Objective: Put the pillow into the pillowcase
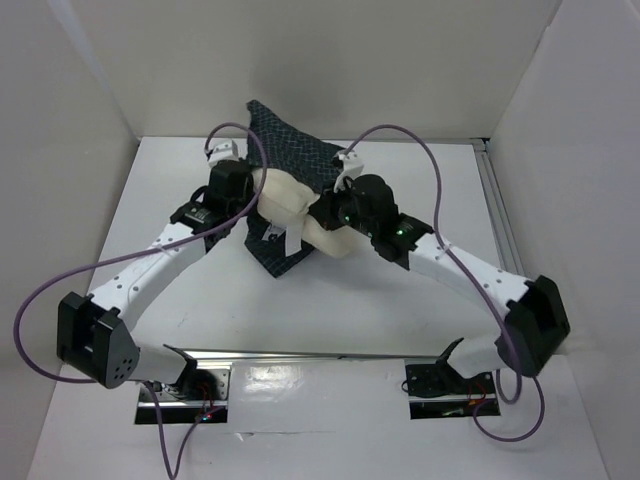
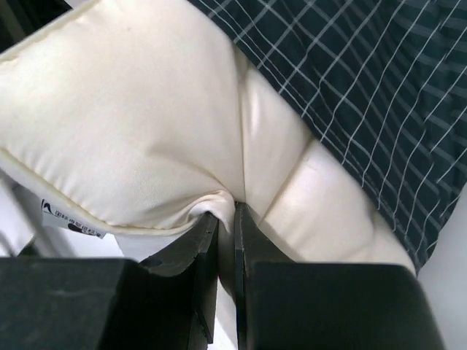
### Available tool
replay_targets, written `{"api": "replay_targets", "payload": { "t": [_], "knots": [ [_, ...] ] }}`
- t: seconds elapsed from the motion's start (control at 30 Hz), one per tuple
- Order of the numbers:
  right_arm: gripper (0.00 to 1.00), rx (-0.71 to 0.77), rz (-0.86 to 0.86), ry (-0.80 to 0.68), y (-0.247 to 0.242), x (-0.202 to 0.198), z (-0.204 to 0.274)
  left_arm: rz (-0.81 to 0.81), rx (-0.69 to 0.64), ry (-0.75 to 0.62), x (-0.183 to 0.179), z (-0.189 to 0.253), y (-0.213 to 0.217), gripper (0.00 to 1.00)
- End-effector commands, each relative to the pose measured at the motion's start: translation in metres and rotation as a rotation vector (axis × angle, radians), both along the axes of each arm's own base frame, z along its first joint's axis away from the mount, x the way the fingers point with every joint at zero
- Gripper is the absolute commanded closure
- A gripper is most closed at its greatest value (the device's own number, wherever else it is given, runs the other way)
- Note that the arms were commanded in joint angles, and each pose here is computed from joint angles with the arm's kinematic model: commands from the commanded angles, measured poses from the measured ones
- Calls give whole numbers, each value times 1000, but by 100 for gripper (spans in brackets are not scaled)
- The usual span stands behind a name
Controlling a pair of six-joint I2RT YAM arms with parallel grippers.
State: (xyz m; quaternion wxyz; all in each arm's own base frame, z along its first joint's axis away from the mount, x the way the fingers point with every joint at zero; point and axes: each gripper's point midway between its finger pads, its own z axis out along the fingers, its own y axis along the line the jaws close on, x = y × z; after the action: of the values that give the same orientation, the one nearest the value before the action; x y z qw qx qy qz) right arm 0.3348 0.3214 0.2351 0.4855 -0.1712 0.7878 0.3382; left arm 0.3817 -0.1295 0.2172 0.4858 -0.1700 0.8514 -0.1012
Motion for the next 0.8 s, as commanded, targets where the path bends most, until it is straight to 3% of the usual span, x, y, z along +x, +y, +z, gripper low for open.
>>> {"api": "replay_targets", "payload": {
  "t": [0.0, 0.13, 0.17, 0.2, 0.23, 0.4, 0.47, 0.57, 0.67, 0.77],
  "knots": [
    [100, 19, -333, -90, -38, -5, 50, -157, -34, -130, 24, 42, -52, 100],
    [100, -52, -495, -149, -40, -23, 66, -265, -50, -146, 23, 52, -89, 100],
    [100, -150, -583, -142, -49, -21, 50, -290, -46, -146, 20, 52, -95, 100],
    [100, -158, -604, -130, -46, -23, 49, -301, -51, -144, 22, 53, -98, 100],
    [100, -146, -616, -123, -40, -24, 56, -321, -60, -140, 20, 52, -102, 100],
    [100, -237, -561, -13, -10, -12, 5, -322, -47, -69, 8, 18, -100, 100],
    [90, -244, -517, 45, -6, -1, -11, -322, -31, -31, 5, -3, -98, 100],
    [63, -173, -268, 128, 22, -3, -26, -332, -4, 71, 2, -50, -96, 100],
    [45, -87, -99, 21, 28, -15, 5, -335, -1, 126, 10, -82, -96, 100],
    [29, -100, 10, -77, 26, -20, 19, -350, 5, 135, 15, -91, -101, 100]
  ]
}}
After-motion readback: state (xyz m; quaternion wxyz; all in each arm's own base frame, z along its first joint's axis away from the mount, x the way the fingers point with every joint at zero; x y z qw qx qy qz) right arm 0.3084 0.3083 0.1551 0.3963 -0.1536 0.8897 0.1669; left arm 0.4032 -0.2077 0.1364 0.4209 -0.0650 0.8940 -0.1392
